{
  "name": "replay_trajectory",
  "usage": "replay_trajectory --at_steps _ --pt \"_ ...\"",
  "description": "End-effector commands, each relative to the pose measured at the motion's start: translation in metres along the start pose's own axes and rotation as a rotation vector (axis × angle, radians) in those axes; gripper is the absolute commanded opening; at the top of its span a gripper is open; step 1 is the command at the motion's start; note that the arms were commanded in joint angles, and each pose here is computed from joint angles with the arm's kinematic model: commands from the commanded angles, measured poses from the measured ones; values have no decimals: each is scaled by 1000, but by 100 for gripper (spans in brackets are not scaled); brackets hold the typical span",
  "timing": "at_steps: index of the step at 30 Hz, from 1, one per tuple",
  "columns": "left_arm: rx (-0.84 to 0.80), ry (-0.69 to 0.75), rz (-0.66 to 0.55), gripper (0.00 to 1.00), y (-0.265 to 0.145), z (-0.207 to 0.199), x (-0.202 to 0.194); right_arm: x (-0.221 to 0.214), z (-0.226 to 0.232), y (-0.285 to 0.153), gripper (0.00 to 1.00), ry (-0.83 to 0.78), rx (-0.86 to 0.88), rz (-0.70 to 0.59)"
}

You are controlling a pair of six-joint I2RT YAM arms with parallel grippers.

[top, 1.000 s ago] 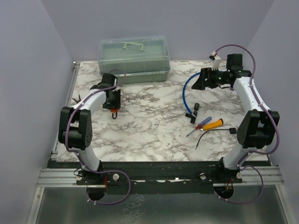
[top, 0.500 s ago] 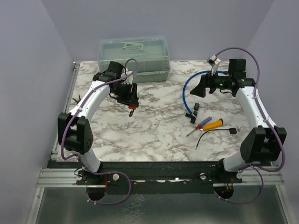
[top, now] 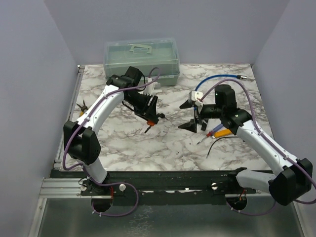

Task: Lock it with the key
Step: Pick up the lock from the center of the board.

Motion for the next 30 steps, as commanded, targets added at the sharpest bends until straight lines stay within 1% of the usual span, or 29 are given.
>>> replay_trajectory --at_steps 1,5,10,16,24,30 --pt "-144 97 85 15 -6 -37 -16 19 8 19 99 -306 -11 -81" --pt "-169 129 145 15 0 -50 -25 25 35 41 94 -468 78 -111" --pt "-178 155 179 15 7 -59 -30 21 52 57 88 -577 122 -112" --pt "-203 175 200 16 9 -66 -34 19 55 64 76 -638 129 -112" --pt "-288 193 225 16 9 -75 -33 19 68 70 67 -722 141 -168" --pt "-301 202 234 16 8 -76 -34 12 73 72 59 -755 155 -177"
Point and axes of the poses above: each gripper's point midway between its finger pads, its own y axis out along the fingers, its own z axis along the line the jaws close on, x = y × z, the point moved 7 cm from there along -y, back along the fingers, and after that the axes turned 8 degrees about -y, right-handed, at the moved point
